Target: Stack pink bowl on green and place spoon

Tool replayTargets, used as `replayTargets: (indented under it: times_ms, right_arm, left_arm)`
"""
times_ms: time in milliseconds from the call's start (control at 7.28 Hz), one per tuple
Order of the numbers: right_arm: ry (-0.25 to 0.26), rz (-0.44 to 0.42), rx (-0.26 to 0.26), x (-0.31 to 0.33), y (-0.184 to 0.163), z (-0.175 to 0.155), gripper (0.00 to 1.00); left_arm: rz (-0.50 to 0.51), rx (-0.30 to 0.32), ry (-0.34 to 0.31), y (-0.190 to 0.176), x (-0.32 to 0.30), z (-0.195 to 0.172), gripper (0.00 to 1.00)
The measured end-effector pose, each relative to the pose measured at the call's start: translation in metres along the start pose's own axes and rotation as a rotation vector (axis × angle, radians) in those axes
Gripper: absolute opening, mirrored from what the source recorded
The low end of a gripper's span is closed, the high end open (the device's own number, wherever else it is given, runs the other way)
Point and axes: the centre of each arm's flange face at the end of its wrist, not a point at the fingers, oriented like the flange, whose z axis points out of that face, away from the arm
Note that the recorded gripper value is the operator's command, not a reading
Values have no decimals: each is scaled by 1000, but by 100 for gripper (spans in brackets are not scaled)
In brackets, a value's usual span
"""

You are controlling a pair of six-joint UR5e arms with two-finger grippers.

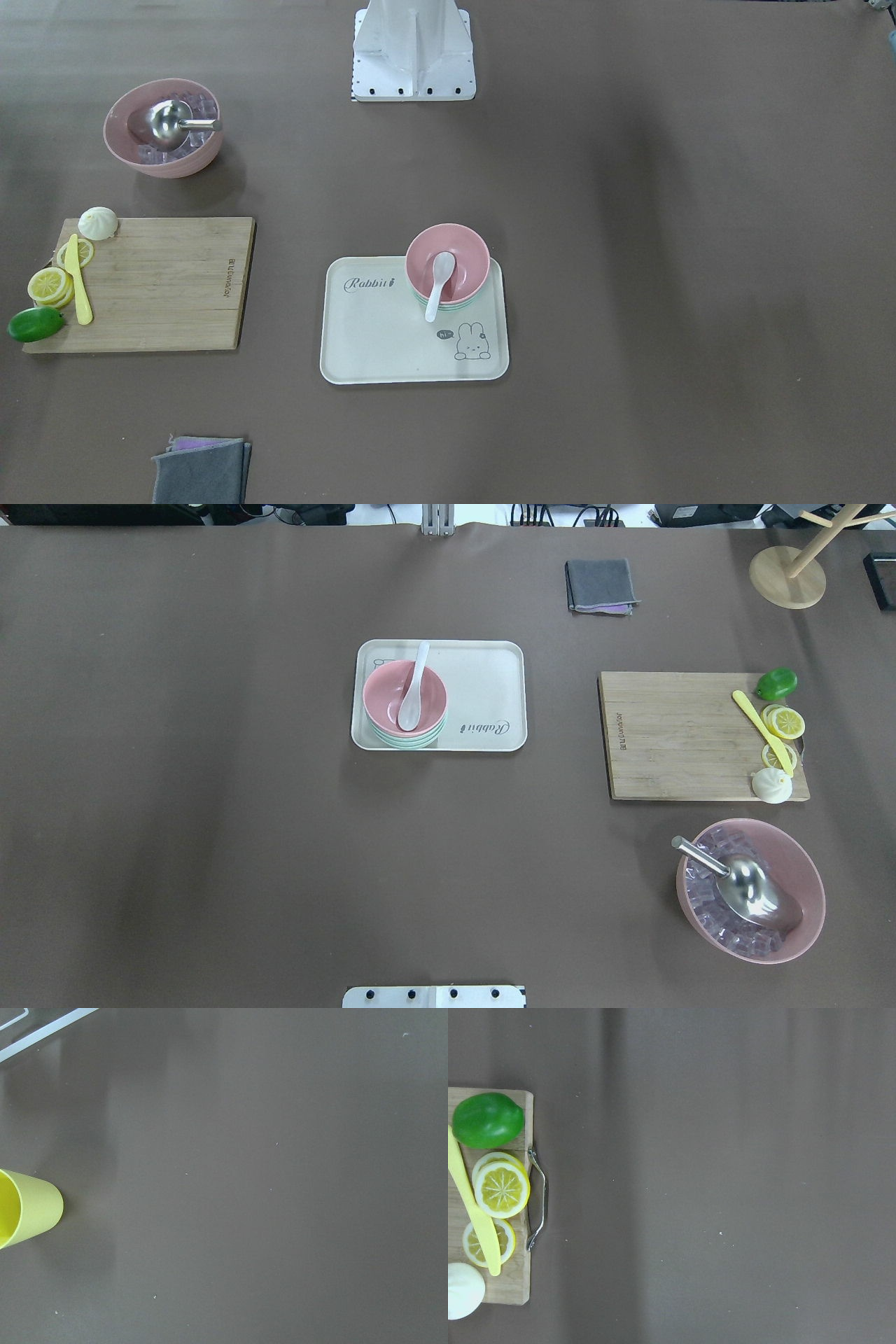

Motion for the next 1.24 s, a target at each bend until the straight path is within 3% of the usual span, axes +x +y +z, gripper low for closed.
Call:
replayTargets:
  times_ms: [549,1236]
  right_arm:
    - [-52,14,29,-6,-7,2,100]
    - [-54,22,40,-2,-14,16,100]
  left_arm:
    - [-5,-16,46,3,1,3,98]
    - [-6,-16,47,3,1,3,98]
